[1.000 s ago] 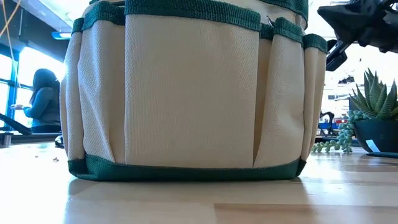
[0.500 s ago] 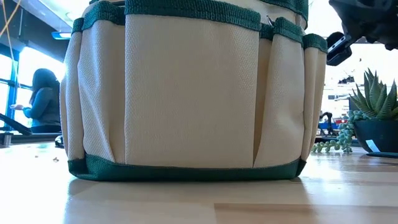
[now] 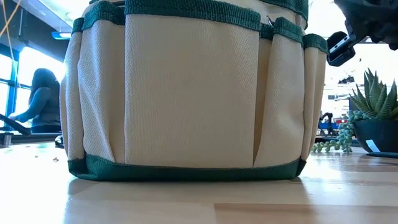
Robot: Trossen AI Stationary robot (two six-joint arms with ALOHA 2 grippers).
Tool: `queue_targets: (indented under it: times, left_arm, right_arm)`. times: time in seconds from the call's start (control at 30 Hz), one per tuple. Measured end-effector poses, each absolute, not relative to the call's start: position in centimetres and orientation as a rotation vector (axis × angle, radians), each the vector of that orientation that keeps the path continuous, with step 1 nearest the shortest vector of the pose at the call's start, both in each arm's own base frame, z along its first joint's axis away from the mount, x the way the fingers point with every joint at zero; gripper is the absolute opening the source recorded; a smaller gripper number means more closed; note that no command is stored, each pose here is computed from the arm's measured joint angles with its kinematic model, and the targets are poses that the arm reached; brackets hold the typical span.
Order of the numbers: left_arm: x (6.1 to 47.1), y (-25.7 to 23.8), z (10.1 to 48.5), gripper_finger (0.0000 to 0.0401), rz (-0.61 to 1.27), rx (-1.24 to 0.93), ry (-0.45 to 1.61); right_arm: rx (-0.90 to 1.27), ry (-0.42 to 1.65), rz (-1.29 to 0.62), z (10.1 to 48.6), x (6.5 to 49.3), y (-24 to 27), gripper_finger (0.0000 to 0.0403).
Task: Pick & Place Garden tools in Gardening bag
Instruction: Put the green spray bottle into the gardening bag
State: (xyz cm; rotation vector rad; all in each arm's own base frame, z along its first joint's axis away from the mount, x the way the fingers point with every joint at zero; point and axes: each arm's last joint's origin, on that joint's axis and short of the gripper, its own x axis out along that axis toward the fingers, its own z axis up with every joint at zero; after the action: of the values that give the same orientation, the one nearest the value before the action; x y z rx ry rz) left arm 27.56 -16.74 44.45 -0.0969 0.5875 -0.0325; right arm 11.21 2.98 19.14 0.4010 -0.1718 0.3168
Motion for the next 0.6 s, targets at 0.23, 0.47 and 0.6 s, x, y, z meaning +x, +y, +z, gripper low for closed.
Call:
queue_targets:
  times: [0.23,0.47,0.6]
  left_arm:
    - [28.7,-17.5,43.2,0.0049,-0.04,-0.072,0.618]
    - [30.0,-18.2,42.3,0.0049,-0.074,-0.019,0.62]
    - [30.6,-18.5,41.9,0.0049,-0.082,-0.009,0.626]
  right_arm:
    - [0.391,-0.152,0.313,18.9,11.4,3.1,0.0003]
    - [0.391,-0.137,0.315,18.8,11.5,3.1,0.0003]
    - [0.39,-0.123,0.311,18.7,11.6,3.1,0.0003]
